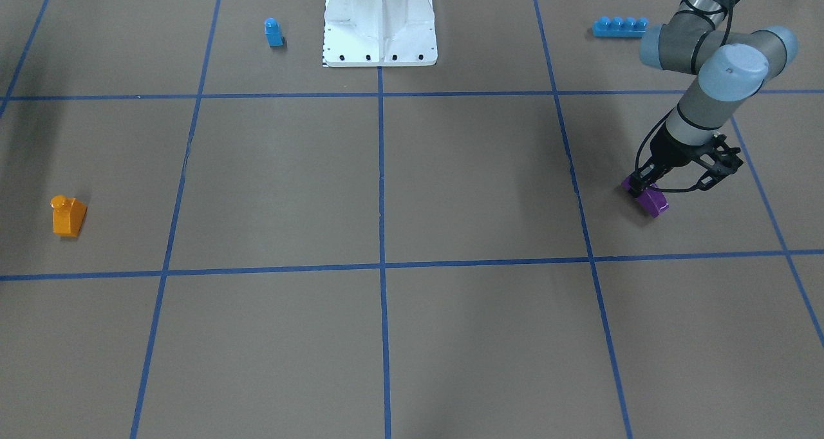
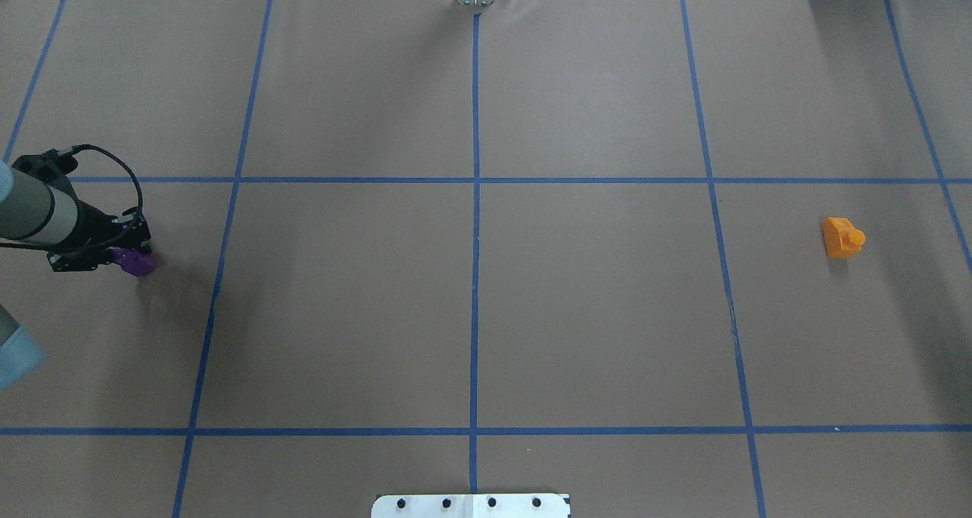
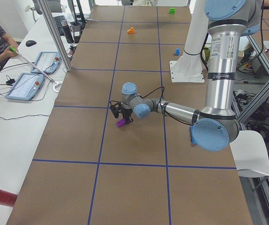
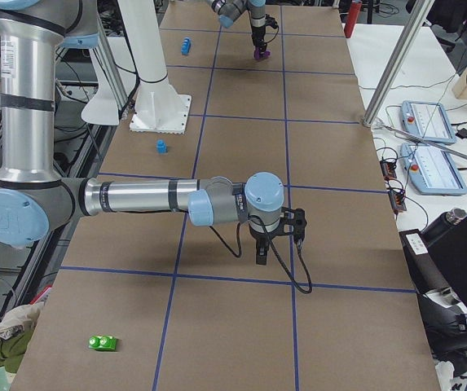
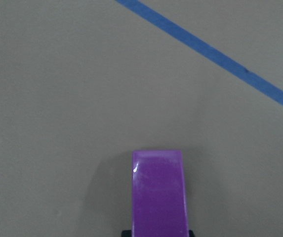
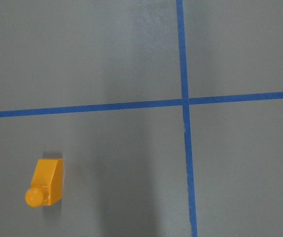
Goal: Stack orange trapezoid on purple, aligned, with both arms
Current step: 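Carry the purple block with the left gripper to the table center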
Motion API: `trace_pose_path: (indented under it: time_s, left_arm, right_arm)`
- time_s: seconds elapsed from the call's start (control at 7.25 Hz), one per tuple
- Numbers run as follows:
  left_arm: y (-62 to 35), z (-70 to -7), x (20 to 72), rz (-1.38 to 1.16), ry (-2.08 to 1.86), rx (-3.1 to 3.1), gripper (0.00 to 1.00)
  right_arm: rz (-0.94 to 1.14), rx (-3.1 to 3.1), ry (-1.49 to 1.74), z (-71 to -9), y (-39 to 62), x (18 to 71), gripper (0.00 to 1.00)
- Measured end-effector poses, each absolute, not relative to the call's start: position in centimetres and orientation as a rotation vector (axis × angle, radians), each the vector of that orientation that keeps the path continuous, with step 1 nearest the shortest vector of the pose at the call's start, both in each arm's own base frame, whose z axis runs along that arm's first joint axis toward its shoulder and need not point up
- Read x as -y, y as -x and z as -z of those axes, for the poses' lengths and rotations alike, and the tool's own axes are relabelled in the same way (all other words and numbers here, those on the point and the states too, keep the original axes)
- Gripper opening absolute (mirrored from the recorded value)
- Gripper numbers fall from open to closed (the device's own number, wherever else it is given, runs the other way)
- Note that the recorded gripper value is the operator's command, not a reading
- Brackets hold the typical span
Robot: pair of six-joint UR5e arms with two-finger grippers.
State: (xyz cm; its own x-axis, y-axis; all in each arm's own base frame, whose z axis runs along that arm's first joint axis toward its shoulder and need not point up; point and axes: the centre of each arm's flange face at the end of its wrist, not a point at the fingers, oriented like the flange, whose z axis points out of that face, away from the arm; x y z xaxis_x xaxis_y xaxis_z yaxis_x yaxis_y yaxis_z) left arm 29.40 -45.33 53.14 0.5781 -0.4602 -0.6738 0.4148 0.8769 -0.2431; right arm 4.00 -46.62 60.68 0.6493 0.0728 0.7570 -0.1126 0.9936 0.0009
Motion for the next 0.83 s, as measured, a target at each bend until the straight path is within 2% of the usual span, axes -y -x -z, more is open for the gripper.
trace_pose_path:
  time_s: [0.55,0.83]
  left_arm:
    - [-31.7,-46.2,44.9,0.088,-0.303,-0.756,0.00]
    - [-38.8,-36.7,45.6,-0.137,-0.393,-0.703,0.00]
  right_arm:
    - [-0.112,0.865,-0.033,-61.3,-4.0,46.0,1.00]
    - [-0.115,0.865,-0.027,-61.5,-4.0,45.9,1.00]
